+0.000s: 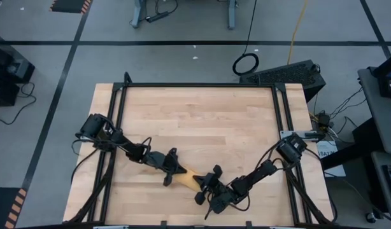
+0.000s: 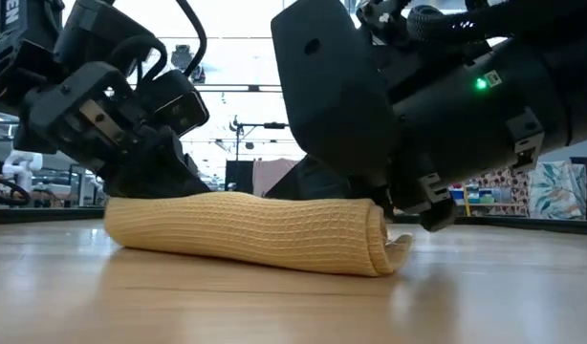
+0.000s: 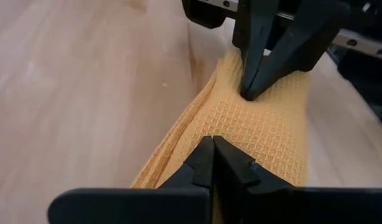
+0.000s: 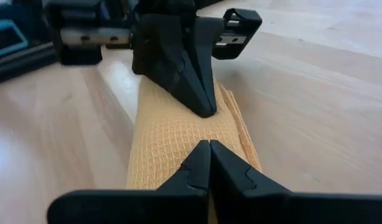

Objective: Roll towel
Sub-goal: Roll the yellow towel

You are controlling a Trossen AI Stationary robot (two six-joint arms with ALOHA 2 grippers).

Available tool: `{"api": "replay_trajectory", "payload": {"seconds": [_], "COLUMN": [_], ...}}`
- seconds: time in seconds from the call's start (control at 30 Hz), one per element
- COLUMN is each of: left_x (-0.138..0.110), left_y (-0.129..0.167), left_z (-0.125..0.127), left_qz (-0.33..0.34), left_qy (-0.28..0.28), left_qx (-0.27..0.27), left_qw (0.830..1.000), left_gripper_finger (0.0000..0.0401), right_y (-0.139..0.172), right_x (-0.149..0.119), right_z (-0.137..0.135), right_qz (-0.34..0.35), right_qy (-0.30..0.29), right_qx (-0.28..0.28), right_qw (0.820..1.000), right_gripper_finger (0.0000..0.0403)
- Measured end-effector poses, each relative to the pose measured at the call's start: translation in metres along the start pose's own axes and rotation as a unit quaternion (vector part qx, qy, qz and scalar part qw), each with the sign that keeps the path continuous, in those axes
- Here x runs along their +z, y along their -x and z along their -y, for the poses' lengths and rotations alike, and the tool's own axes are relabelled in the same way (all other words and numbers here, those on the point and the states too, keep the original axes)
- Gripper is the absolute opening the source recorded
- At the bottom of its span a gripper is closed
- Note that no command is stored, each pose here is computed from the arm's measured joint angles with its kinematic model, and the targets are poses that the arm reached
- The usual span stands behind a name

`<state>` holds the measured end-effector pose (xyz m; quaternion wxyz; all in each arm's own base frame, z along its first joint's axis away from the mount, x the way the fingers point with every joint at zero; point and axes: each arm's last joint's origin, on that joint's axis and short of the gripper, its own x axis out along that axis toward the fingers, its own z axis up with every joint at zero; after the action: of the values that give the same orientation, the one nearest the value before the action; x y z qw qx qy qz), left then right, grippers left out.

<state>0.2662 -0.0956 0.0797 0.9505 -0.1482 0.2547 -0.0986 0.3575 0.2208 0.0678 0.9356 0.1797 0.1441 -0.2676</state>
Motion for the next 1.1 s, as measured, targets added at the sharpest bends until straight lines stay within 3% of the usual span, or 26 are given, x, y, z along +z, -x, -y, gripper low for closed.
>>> {"api": "replay_trajectory", "payload": {"seconds": [0.13, 0.3, 0.5, 0.93, 1.1], "left_x": [-0.006, -0.014, -0.014, 0.019, 0.011], "left_y": [0.002, 0.004, 0.007, 0.037, 0.044], "left_z": [0.009, 0.026, 0.037, 0.049, 0.051], "left_qz": [-0.010, -0.008, 0.015, 0.021, 0.015], "left_qy": [0.046, 0.065, 0.036, -0.029, -0.065], "left_qx": [-0.014, -0.012, -0.025, -0.021, 0.007], "left_qw": [0.999, 0.998, 0.999, 0.999, 0.998], "left_gripper_finger": [0.0011, 0.0011, 0.0011, 0.0011, 0.0011], "right_y": [-0.001, -0.009, -0.015, 0.000, 0.010], "right_x": [0.005, 0.011, 0.016, 0.053, 0.055], "right_z": [-0.001, 0.001, -0.001, -0.012, -0.015], "right_qz": [-0.010, -0.036, -0.049, -0.033, -0.043], "right_qy": [0.035, 0.072, 0.086, 0.109, 0.127], "right_qx": [0.010, 0.031, 0.068, 0.106, 0.112], "right_qw": [0.999, 0.996, 0.993, 0.988, 0.985], "right_gripper_finger": [0.0001, 0.0000, 0.0000, 0.0000, 0.0000]}}
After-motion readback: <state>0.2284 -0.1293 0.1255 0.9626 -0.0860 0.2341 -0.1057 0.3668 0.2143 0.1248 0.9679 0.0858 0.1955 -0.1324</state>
